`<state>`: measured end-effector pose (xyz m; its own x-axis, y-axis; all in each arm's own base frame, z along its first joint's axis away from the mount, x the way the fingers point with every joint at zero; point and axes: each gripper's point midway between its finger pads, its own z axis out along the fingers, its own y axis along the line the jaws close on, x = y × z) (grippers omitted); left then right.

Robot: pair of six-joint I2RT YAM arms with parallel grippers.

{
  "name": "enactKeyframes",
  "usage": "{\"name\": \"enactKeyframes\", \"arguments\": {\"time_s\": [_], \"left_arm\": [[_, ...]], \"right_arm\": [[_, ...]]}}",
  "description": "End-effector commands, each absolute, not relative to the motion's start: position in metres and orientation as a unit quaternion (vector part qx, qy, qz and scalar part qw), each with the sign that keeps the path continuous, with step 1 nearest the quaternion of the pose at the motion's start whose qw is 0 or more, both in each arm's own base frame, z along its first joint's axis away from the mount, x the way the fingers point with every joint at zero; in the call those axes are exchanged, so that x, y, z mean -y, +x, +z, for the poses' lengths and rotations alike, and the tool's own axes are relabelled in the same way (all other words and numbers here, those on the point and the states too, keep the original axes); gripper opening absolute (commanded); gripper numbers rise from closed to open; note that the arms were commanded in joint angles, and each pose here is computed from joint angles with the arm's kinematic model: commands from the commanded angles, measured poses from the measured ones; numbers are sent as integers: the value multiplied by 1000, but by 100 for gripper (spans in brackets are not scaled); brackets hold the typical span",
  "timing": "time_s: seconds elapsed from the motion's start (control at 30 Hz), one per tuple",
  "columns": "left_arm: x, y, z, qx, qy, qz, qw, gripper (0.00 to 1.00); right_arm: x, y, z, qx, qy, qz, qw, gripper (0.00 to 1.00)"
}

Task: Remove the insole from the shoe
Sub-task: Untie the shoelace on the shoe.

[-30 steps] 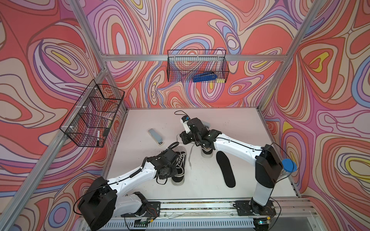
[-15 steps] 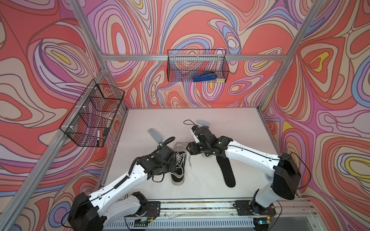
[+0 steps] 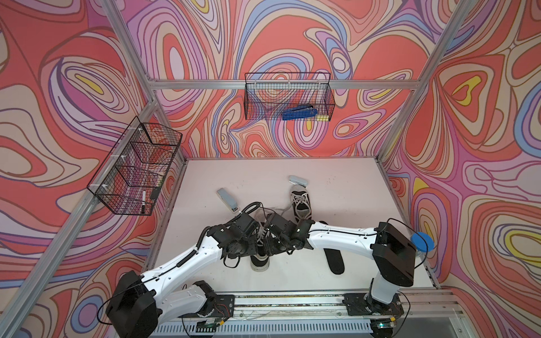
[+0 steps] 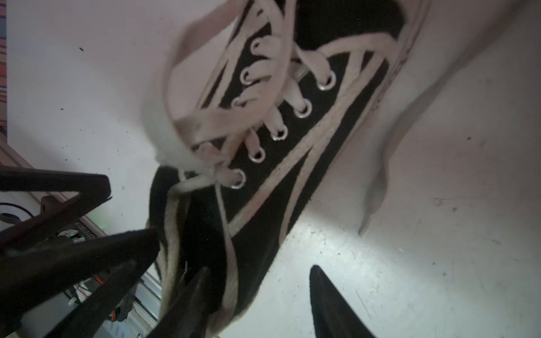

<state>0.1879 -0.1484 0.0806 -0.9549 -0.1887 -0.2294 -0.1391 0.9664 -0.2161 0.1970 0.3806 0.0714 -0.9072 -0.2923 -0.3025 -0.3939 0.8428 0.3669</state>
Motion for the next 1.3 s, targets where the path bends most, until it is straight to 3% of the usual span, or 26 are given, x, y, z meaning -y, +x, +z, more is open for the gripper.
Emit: {"name": "enactKeyframes", "arguments": {"time_s": [0.0,0.17,0.3,0.4,0.77,0.97,1.03,1.13,1.2,1.27], "left_arm": [[156,191,71,-984,-74,-110,117,58],[162,197,65,-983,-80,-115,118,30],[164,199,64,-981,-89,-122,122,4],[163,199,62,-979,-101,-127,125,0],[149,186,49,-969,-152,-144,134,0],[166,185,41,-963,-151,-188,118,0],[173,186,40,-964,-146,-195,109,0],[178,190,43,-963,-142,-203,108,0],[182,193,47,-959,-145,-214,113,0],[186,194,49,-956,-150,-225,113,0]], "right_arm": [[-395,198,63,-952,-182,222,108,54],[-388,201,43,-962,-174,186,101,40],[-363,216,47,-969,-149,134,144,12],[-343,227,56,-970,-132,115,169,0],[-287,251,61,-975,-65,146,157,0],[-302,251,43,-975,-102,159,113,2],[-310,252,36,-975,-112,162,106,8],[-319,256,44,-969,-125,176,120,25],[-323,258,54,-965,-129,189,128,37],[-327,259,85,-957,-121,215,150,43]]}}
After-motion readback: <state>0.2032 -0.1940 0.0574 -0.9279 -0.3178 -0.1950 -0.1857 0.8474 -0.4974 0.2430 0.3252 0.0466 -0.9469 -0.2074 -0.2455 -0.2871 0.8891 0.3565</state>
